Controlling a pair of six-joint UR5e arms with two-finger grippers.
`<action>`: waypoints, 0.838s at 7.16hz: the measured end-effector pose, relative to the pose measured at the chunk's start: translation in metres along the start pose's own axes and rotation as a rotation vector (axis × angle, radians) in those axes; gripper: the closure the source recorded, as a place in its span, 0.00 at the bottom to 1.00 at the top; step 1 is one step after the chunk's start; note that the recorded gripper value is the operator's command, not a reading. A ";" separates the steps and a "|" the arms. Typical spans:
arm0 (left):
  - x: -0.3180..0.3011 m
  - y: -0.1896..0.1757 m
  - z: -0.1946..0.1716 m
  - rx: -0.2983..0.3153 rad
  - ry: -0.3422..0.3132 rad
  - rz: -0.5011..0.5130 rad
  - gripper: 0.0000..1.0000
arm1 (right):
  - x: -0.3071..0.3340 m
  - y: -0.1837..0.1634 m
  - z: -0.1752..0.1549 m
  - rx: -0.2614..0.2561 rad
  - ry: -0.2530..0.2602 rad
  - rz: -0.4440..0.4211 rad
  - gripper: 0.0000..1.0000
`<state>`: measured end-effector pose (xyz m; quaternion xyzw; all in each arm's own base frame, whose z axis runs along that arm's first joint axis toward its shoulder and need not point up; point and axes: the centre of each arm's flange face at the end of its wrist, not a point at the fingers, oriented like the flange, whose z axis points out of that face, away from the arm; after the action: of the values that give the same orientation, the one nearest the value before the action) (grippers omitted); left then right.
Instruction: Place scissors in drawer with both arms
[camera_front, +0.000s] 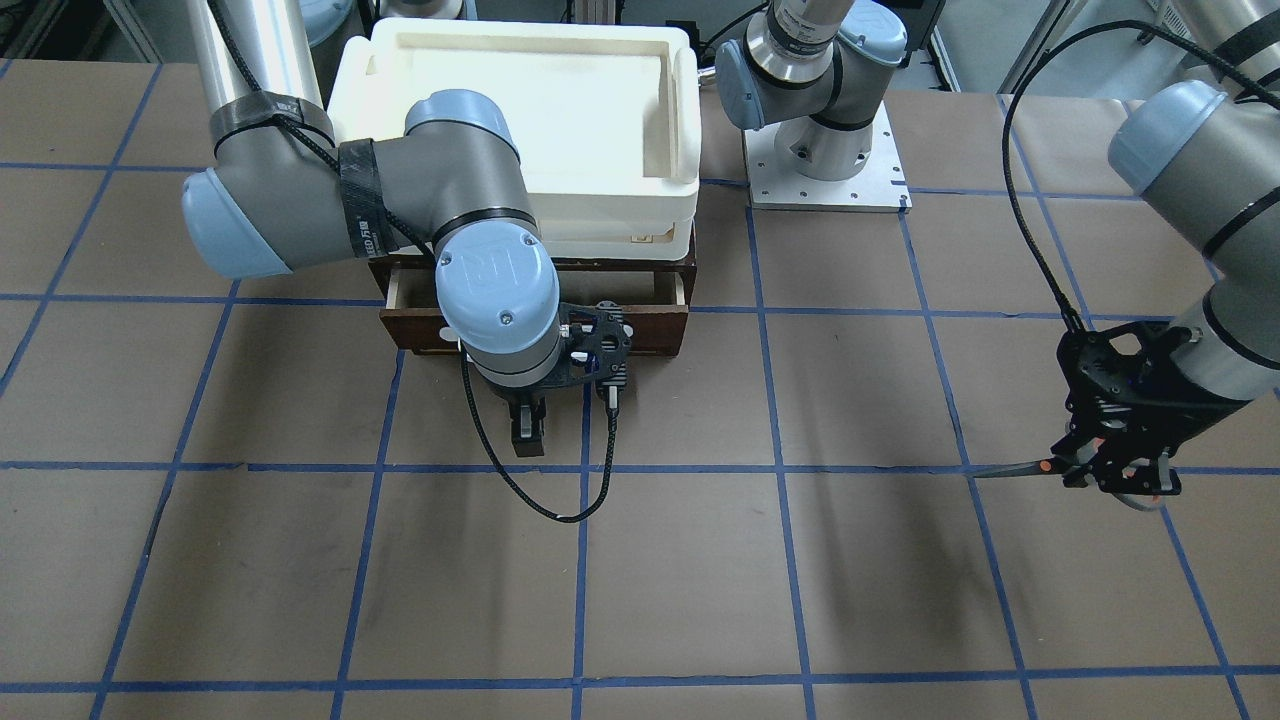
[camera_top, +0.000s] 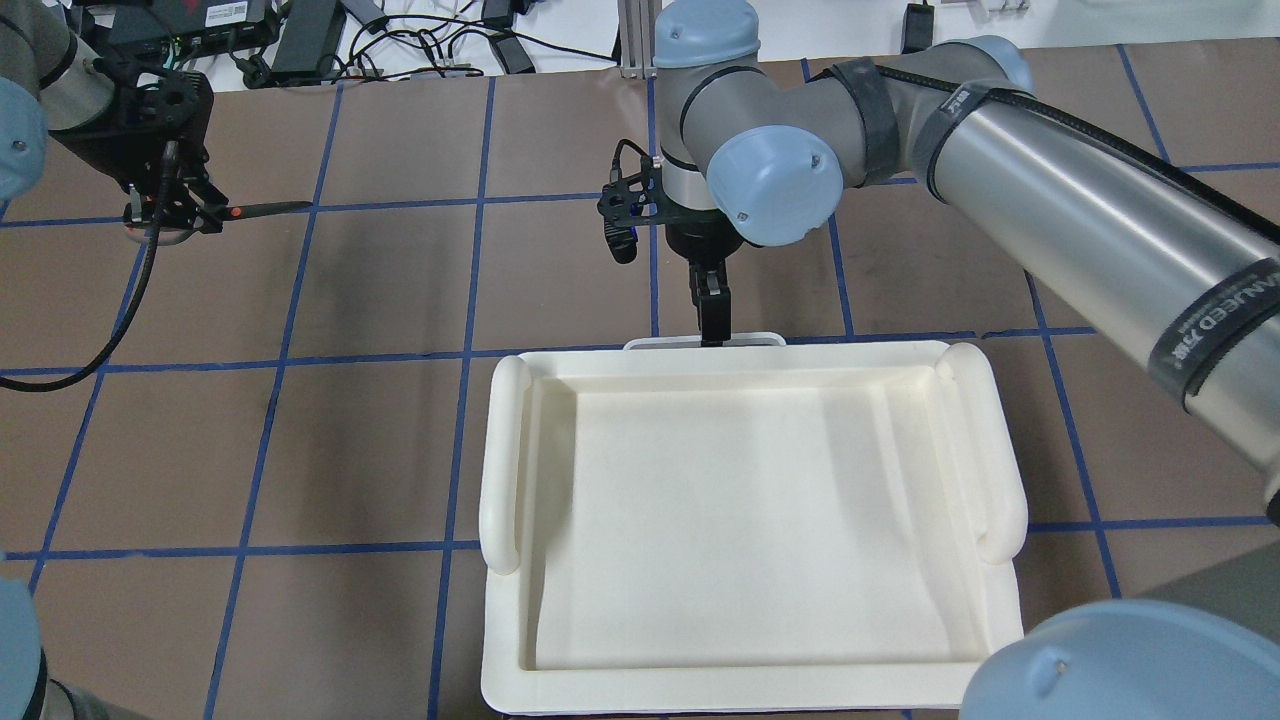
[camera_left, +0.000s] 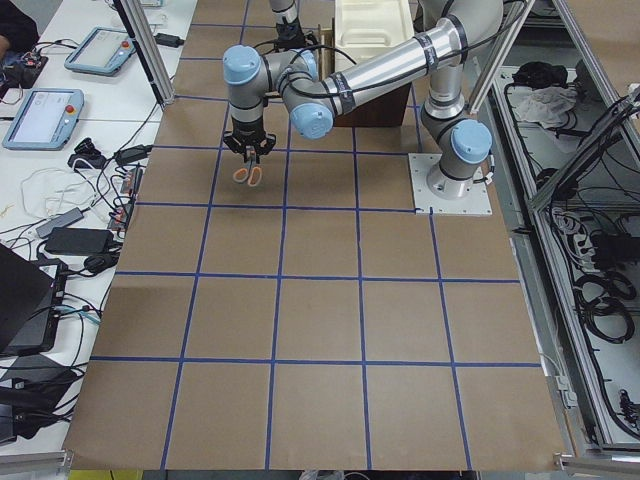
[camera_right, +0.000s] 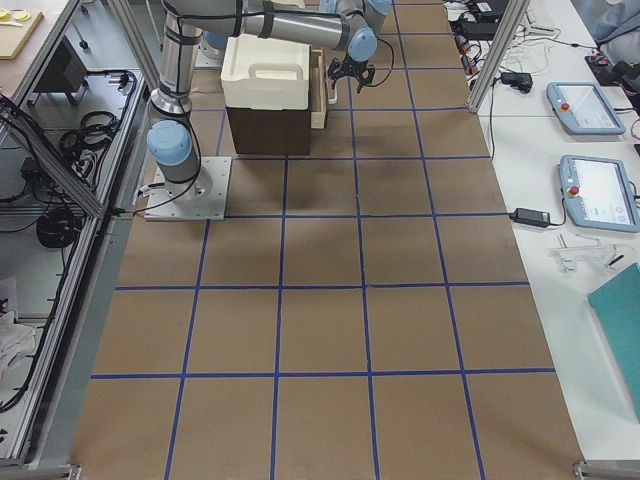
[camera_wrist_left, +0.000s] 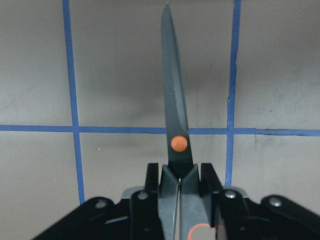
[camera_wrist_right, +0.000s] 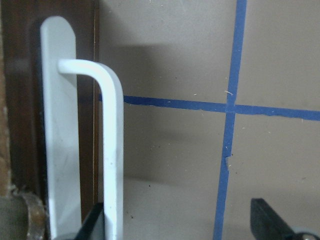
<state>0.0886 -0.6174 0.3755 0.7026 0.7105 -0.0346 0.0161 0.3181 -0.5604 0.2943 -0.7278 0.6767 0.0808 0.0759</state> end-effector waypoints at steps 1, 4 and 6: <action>0.000 0.000 0.001 0.001 0.002 0.000 1.00 | 0.004 -0.001 0.000 0.002 0.010 -0.002 0.00; 0.000 0.001 0.003 -0.003 0.010 0.000 1.00 | 0.017 -0.002 0.006 0.010 0.041 -0.008 0.00; 0.001 0.001 0.003 -0.009 0.012 0.000 1.00 | 0.024 -0.002 0.001 0.015 0.061 -0.008 0.00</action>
<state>0.0899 -0.6170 0.3727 0.7029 0.7106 -0.0269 0.0149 0.3217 -0.5832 0.2878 -0.7320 0.6765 0.0532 0.0612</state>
